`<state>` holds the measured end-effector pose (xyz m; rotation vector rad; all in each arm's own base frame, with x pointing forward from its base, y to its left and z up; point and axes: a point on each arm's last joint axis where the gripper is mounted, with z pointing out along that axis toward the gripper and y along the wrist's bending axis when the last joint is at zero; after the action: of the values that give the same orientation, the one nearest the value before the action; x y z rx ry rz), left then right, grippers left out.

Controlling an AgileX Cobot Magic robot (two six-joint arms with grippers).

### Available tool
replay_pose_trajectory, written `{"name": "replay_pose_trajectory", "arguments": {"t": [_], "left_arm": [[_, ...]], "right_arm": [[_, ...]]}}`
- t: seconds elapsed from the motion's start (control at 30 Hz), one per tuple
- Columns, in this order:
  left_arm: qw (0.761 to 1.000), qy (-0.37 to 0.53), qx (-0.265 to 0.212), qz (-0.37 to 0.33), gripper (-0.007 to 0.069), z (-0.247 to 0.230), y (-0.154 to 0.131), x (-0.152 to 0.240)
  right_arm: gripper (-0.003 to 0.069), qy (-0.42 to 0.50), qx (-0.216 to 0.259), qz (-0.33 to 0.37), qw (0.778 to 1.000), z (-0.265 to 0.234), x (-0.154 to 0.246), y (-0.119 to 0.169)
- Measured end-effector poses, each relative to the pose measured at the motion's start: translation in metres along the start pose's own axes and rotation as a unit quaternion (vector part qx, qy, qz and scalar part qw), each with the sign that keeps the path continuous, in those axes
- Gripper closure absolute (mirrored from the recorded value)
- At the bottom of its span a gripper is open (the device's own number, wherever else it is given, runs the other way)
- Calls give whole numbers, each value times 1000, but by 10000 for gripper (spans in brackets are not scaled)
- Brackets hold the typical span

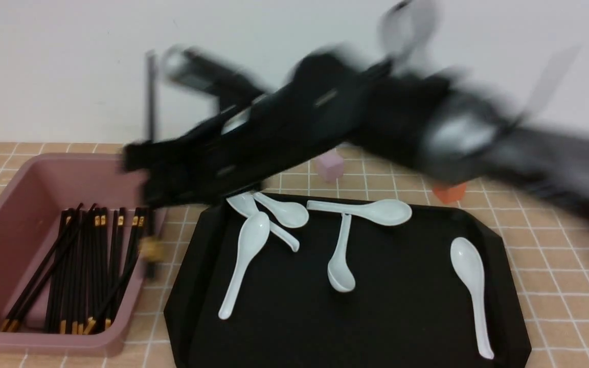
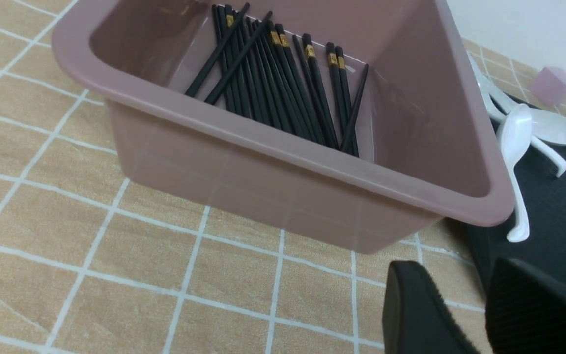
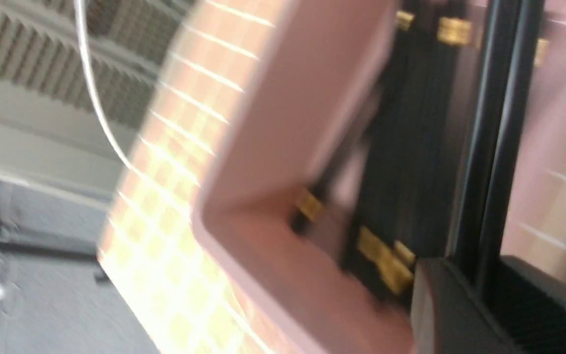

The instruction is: On brown tablecloth take chopsticks from black tray and put them in box.

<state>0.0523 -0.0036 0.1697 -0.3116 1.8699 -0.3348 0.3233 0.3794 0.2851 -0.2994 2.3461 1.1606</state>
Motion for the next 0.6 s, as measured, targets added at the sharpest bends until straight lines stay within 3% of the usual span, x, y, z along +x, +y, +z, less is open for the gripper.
{"name": "replay_pose_trajectory", "arguments": {"t": [0.23, 0.43, 0.6], "left_arm": [[1000, 0, 0, 0, 386, 0, 0, 0], [1000, 0, 0, 0, 386, 0, 0, 0], [1000, 0, 0, 0, 386, 0, 0, 0]], "right_arm": [[529, -21, -15, 15, 1000, 71, 18, -9], [521, -24, -13, 21, 999, 95, 23, -22], [410, -12, -14, -10, 1000, 94, 24, -20]]}}
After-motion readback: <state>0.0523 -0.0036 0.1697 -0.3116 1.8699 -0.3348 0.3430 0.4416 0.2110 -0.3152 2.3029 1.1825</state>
